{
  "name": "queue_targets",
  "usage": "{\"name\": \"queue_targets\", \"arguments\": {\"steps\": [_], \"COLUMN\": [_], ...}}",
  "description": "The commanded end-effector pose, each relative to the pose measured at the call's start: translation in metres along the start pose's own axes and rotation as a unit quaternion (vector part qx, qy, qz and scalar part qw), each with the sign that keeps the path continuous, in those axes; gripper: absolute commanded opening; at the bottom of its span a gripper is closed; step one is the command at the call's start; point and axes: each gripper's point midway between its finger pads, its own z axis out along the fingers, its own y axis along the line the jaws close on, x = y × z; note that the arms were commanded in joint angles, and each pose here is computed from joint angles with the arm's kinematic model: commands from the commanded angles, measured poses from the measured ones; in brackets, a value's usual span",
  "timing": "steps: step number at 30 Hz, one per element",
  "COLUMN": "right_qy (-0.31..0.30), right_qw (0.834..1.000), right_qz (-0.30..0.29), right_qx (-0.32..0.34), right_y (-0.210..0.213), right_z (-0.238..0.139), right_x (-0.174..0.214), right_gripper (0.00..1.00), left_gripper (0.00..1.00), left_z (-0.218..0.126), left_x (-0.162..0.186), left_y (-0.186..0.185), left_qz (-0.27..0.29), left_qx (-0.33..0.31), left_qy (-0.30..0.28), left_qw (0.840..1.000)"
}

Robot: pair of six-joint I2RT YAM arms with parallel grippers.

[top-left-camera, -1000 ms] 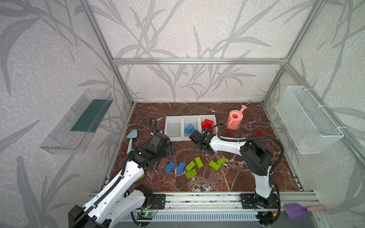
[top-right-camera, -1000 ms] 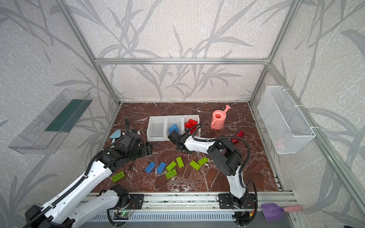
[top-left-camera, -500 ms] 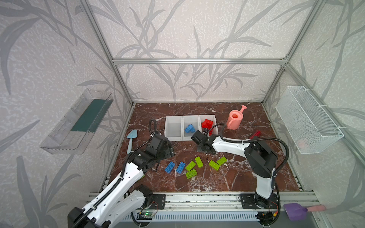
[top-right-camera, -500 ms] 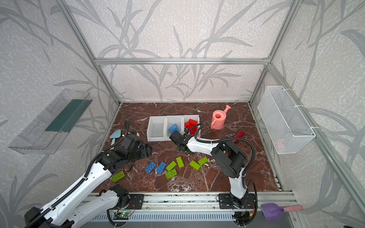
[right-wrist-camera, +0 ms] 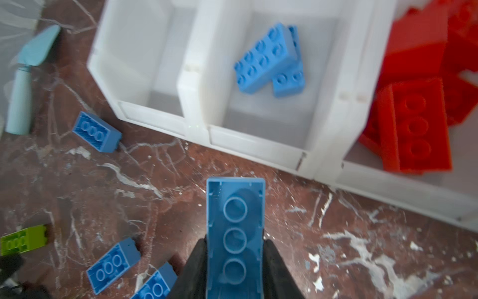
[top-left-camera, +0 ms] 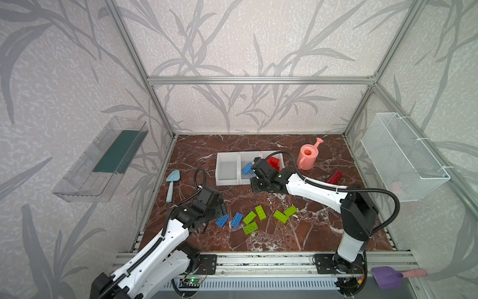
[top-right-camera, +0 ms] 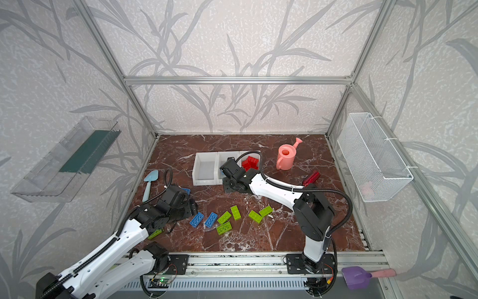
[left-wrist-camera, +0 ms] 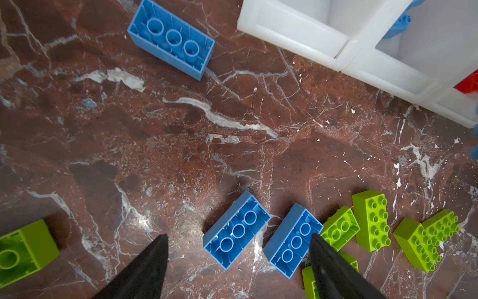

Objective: Sort the legos into containers by color
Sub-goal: 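Carry the blue brick into the middle compartment with right gripper while left lowers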

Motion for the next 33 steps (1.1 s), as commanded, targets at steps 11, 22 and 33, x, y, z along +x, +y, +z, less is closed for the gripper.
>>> {"name": "queue_targets", "arguments": {"steps": [11, 22, 33], "right_qy": [0.003, 0.014, -0.003], "right_qw": [1.0, 1.0, 0.999], "right_qz": [-0.015, -0.003, 0.011], "right_qx": [-0.023, -0.028, -0.034], "right_y": [-0.01, -0.022, -0.036], "right_z": [0.037, 0.057, 0.037], "right_x": [-0.082, -0.094, -0.087], "right_gripper": [0.35, 0.63, 0.66], "left_gripper": [0.83, 0.83, 0.83], "left_z": [0.029, 0.045, 0.061], "left_x": [0.028, 0.04, 0.046], "left_y": [0.001, 0.0, -0.002], "left_qz": [0.004, 0.012, 0.012], "left_qx": [-0.017, -0.027, -0.039], "left_qy": [0.08, 0.115, 0.141], "left_qw": [0.997, 0.993, 0.989]}}
